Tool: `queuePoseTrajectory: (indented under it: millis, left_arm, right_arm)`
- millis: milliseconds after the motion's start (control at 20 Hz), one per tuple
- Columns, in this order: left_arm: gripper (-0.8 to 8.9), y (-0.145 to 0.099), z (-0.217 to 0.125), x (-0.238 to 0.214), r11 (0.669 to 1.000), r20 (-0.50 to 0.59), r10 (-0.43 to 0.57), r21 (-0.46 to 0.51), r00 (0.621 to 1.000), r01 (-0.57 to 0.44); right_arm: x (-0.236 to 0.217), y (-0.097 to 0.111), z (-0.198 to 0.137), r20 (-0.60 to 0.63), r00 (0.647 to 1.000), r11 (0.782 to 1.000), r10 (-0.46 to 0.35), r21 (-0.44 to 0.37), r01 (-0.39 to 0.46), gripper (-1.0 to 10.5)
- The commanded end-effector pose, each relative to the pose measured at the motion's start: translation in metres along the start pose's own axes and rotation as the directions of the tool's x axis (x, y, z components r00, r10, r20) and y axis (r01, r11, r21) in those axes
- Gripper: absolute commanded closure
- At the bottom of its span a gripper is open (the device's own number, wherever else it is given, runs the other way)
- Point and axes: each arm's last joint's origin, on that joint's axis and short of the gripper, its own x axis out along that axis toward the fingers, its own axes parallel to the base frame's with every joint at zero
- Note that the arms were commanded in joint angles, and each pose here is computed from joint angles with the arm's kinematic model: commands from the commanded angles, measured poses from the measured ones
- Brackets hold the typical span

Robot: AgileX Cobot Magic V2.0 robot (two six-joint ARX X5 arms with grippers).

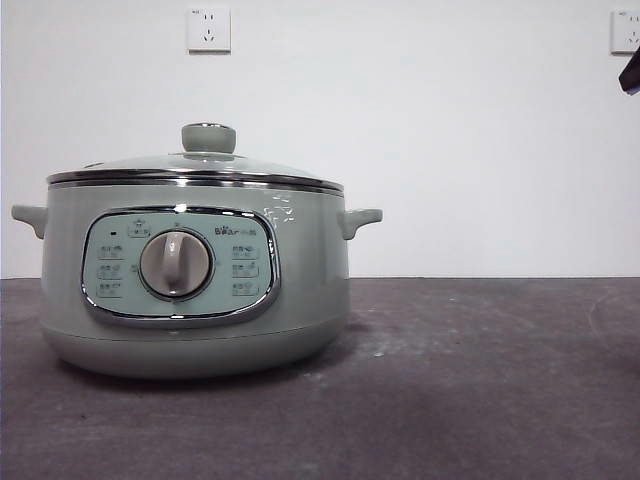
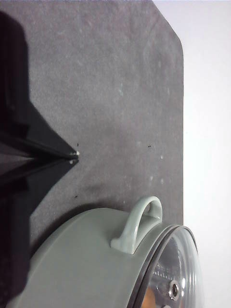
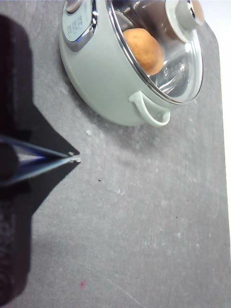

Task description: Pick up the potato,open the lid,put the potato in the pot,close the lid

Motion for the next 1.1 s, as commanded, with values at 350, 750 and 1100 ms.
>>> queuePoseTrajectory:
  millis: [350, 750, 1100]
  left_arm:
    - [8.17, 0.0, -0.004, 0.001, 1.0, -0.012, 0.002, 0.01, 1.0, -0.002]
    - [8.17, 0.0, -0.005, 0.001, 1.0, -0.012, 0.002, 0.01, 1.0, -0.002]
    - [8.17, 0.0, -0.005, 0.001, 1.0, -0.012, 0.003, 0.01, 1.0, -0.003]
  right_arm:
    - [0.001, 0.0, -0.003, -0.004, 1.0, 1.0, -0.003, 0.008, 0.003, 9.5]
    - [-0.004, -0.012, 0.001, 0.045, 0.998, 0.989, -0.042, -0.139, 0.048, 9.5]
    - [-0.002, -0.051, -0.034, 0.301, 0.945, 0.991, -0.125, -0.005, 0.133, 9.5]
